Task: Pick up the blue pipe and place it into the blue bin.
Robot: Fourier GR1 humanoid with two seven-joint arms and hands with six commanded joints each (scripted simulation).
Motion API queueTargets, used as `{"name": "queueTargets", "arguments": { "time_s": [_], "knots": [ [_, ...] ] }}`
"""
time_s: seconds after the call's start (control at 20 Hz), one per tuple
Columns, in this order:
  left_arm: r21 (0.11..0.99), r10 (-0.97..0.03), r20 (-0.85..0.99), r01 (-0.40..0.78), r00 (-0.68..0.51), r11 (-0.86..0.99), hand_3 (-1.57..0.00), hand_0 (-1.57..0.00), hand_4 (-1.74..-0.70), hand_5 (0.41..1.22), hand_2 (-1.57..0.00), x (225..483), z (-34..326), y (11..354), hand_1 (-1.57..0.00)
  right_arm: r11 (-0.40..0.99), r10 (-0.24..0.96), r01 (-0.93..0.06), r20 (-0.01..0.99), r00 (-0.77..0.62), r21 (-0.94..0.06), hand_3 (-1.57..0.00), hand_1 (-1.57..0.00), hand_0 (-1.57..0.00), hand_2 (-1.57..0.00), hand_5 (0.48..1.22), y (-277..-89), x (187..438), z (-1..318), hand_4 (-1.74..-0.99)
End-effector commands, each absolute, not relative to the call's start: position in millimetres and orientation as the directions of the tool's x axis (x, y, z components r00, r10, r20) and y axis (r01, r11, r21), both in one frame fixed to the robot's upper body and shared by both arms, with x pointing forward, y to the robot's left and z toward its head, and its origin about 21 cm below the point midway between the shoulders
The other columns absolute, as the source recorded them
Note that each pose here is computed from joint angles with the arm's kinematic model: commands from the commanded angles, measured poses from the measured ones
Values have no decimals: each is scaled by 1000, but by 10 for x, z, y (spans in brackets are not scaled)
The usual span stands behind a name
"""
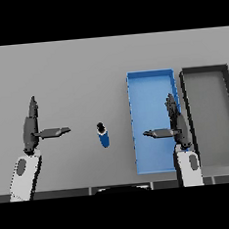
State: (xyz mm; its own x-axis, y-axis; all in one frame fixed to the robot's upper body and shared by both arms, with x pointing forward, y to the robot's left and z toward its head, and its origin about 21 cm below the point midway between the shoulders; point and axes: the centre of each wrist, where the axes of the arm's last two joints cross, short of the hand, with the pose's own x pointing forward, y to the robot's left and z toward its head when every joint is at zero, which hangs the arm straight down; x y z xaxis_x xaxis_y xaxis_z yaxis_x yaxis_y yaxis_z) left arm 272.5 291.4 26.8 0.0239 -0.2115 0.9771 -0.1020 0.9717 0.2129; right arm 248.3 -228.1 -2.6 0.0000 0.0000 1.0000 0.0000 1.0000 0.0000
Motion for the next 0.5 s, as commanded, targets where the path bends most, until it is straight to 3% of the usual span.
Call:
{"name": "queueTargets", "arguments": {
  "time_s": [0.0,0.25,0.3,0.35,0.45],
  "knots": [
    [212,-211,977,-102,18,972,1,1,-967,594,1,2725,268,2904,1,1000,0,2,1000,0,0,1,1,1,1,594,-2292,2483,-25,-1210],
    [216,-215,976,-98,15,971,1,1,-967,594,1,2705,262,2834,1,1000,1,4,1000,-10,-1,1,1,1,1,594,-2375,2473,3,-1210],
    [291,-290,957,51,-24,955,1,1,-967,594,1,2694,308,2907,1,987,146,-53,987,-68,-149,1,1,1,1,594,-2461,2451,66,-1210],
    [330,-326,944,141,-51,933,1,1,-969,595,1,2672,352,3014,1,968,228,-87,968,-107,-237,1,1,1,1,592,-2496,2382,73,-1206],
    [363,-360,931,230,-56,903,1,1,-971,596,1,2680,367,3097,1,941,301,-124,945,-126,-316,1,1,1,1,588,-2493,2354,122,-1195]
  ]
}}
